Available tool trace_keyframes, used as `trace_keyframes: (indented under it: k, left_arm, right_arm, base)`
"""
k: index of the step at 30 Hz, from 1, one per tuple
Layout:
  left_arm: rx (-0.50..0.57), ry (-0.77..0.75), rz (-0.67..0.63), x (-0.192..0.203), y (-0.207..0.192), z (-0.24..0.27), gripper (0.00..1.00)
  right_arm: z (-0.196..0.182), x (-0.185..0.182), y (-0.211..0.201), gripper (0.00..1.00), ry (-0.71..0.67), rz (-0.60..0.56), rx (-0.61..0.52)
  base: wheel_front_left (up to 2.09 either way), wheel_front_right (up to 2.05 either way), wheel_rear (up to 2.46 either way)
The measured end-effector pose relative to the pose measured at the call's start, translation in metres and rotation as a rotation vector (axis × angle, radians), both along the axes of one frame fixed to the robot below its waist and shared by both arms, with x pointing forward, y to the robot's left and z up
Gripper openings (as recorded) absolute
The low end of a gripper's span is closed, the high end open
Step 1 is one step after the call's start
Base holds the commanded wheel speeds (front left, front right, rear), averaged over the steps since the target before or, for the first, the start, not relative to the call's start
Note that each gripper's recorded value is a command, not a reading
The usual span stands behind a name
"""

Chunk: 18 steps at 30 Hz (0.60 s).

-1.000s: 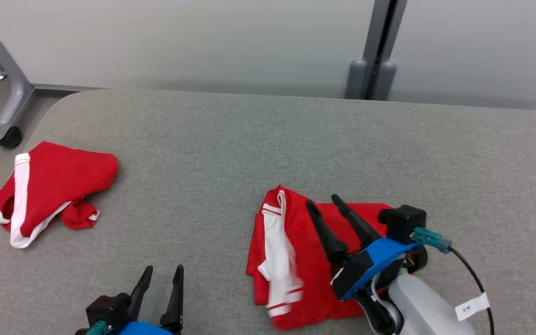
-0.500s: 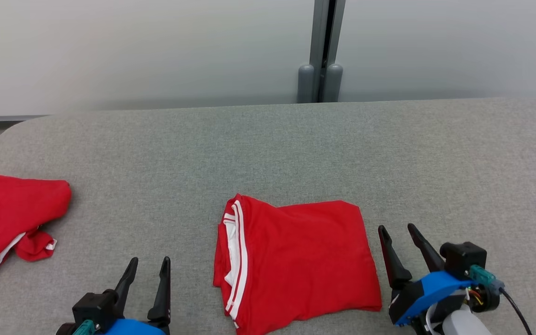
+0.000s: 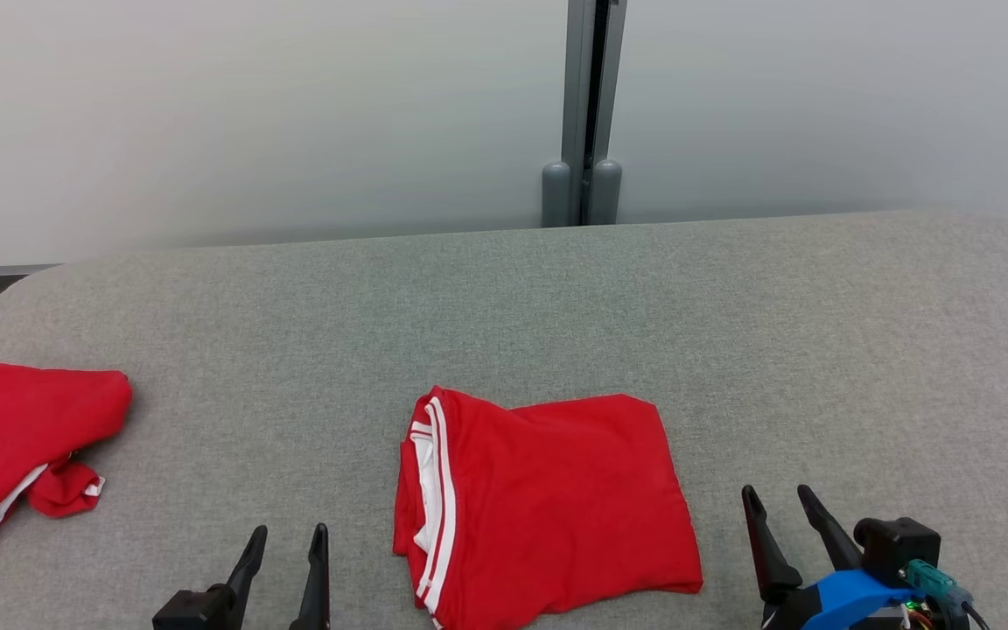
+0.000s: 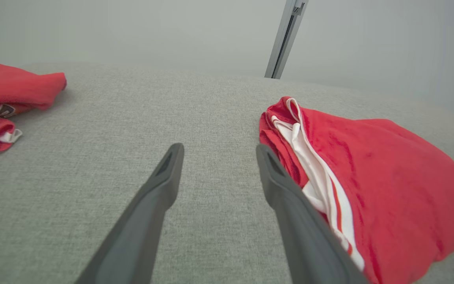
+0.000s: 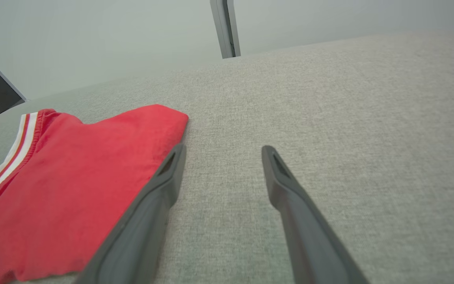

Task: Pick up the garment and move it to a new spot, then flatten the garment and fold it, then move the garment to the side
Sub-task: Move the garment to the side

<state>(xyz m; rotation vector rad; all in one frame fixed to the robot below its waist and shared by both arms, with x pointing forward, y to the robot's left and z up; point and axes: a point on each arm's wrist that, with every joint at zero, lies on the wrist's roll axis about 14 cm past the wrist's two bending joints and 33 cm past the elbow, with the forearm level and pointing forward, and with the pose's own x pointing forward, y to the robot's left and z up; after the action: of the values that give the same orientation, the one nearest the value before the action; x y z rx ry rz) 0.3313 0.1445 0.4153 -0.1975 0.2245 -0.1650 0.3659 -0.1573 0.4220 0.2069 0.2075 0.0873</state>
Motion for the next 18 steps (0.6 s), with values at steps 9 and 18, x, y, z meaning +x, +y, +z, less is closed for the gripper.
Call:
trace_keyframes:
  k: [9, 18]
  left_arm:
    - [-0.006, 0.016, -0.007, 0.0, -0.004, -0.005, 1.0]
    - [-0.015, 0.044, 0.02, 0.003, 0.008, -0.012, 1.0]
  right_arm:
    - [-0.005, 0.006, 0.015, 1.0, 0.019, 0.053, -0.009]
    - [-0.009, 0.048, 0.059, 1.0, 0.039, 0.198, -0.052]
  base:
    - [0.0, 0.0, 0.0]
    - [0.0, 0.0, 0.0]
